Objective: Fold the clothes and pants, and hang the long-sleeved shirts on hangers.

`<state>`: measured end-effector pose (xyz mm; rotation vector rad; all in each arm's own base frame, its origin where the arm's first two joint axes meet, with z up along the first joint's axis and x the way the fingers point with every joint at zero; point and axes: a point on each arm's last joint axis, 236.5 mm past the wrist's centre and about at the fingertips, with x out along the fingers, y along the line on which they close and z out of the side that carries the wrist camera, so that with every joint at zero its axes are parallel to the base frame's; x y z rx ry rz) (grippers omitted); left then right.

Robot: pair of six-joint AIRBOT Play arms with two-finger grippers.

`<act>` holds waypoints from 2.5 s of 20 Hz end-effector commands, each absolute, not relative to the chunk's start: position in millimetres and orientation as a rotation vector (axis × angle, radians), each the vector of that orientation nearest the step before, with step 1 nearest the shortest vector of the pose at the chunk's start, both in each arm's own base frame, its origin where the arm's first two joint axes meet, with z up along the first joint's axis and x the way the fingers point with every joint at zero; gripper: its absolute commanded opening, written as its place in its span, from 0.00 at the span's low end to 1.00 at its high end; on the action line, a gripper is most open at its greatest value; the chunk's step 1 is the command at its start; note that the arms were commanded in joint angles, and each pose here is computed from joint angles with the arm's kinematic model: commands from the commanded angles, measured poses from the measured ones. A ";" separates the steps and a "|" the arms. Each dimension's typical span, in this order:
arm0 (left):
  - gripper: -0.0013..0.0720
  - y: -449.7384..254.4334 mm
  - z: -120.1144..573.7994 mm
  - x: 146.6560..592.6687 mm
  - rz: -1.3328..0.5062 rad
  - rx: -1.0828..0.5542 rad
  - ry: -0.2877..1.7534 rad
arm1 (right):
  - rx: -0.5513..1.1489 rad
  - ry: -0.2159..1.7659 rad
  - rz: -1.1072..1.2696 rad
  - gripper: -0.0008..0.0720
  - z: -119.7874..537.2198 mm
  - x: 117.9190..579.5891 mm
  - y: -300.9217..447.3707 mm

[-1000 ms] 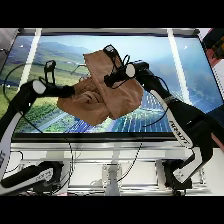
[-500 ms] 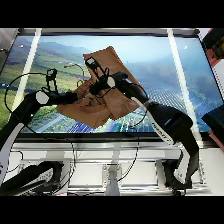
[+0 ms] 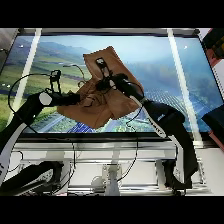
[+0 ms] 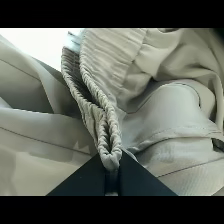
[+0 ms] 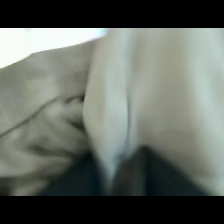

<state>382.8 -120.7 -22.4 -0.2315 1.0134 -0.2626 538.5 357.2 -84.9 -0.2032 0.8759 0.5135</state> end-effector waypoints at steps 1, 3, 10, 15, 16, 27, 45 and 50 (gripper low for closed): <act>0.07 -120.4 -21.0 385.7 -0.260 -0.232 0.999 | -0.130 0.926 0.433 0.03 -88.2 548.4 329.8; 0.07 -118.5 -15.8 394.5 -0.249 -0.234 0.957 | -0.130 0.893 0.435 0.03 -68.6 552.2 329.1; 0.07 -78.7 109.5 483.0 -0.108 -0.326 0.349 | -0.055 0.617 0.368 0.03 128.6 578.0 271.2; 0.07 -11.9 239.8 495.2 0.039 -0.341 -0.136 | 0.032 0.429 0.214 0.03 259.2 570.9 155.2; 0.07 1.8 251.5 493.5 0.067 -0.340 -0.181 | 0.044 0.409 0.176 0.03 273.1 569.1 129.9; 0.07 95.2 139.9 480.0 0.203 -0.261 0.281 | 0.189 0.839 -0.109 0.03 138.7 529.3 -31.2; 0.07 84.0 13.9 477.2 0.161 -0.259 0.642 | 0.138 1.427 -0.011 0.07 -90.5 389.3 47.4; 0.07 89.6 30.3 485.4 0.181 -0.253 0.567 | 0.156 1.354 0.011 0.83 -60.3 415.7 54.8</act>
